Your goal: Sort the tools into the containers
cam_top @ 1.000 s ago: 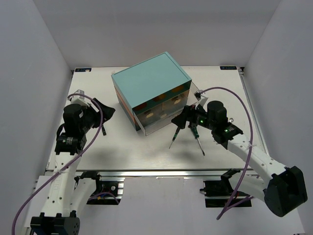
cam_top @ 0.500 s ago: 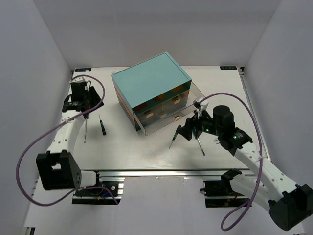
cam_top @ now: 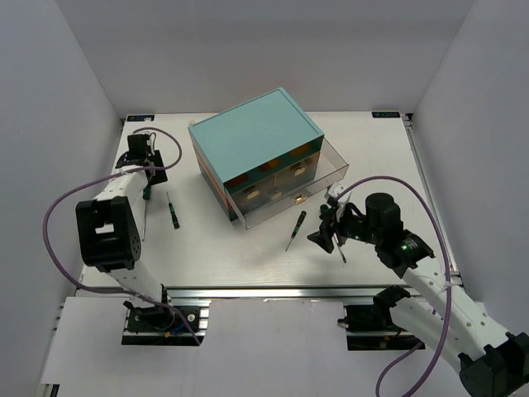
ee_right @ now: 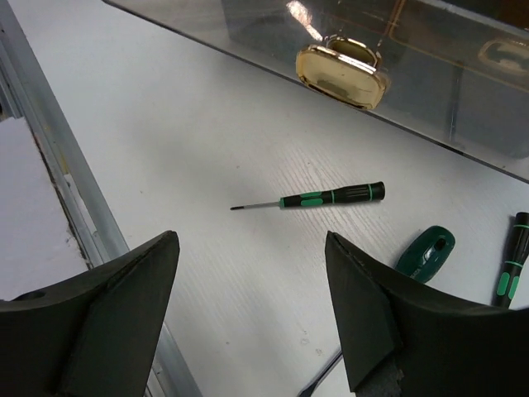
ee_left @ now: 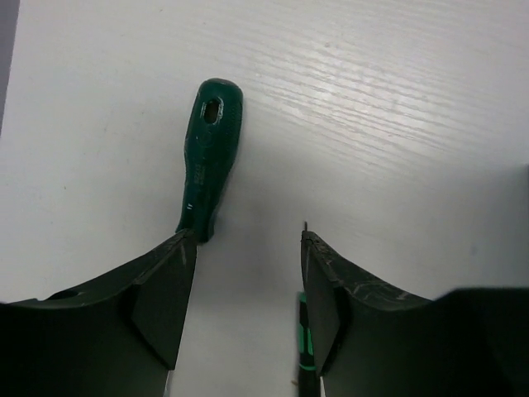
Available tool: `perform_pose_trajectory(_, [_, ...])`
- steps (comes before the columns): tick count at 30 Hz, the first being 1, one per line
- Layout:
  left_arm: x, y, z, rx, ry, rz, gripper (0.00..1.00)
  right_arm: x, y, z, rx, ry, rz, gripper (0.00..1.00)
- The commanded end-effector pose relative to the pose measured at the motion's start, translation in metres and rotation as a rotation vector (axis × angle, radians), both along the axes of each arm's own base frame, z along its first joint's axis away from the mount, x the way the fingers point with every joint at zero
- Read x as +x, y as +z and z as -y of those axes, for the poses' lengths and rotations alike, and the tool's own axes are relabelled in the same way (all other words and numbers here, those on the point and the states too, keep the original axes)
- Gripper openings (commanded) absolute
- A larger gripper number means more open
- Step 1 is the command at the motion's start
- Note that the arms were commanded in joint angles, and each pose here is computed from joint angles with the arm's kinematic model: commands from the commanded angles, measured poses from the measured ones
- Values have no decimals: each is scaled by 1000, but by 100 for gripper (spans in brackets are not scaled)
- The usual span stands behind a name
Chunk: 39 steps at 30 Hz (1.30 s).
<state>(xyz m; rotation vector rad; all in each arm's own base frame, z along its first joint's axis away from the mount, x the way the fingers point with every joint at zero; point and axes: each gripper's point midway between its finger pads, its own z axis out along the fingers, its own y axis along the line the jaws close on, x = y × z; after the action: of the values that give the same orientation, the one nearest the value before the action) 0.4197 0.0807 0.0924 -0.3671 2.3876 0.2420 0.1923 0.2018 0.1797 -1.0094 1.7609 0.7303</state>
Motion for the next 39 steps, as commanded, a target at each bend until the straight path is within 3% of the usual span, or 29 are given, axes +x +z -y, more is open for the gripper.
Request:
perform_pose_trajectory(1, [22, 19, -16, 105, -7, 60, 64, 2, 2, 0, -13, 28, 62, 77])
perform_pose_trajectory(19, [19, -42, -41, 165, 70, -23, 64, 23, -2, 12, -49, -51, 45, 80])
perform_pose_trajectory(31, [5, -80, -40, 42, 115, -60, 61, 28, 10, 17, -57, -89, 61, 80])
perform_pose_trajectory(39, [-23, -106, -9, -110, 60, -105, 29, 30, 22, 20, -41, -120, 75, 80])
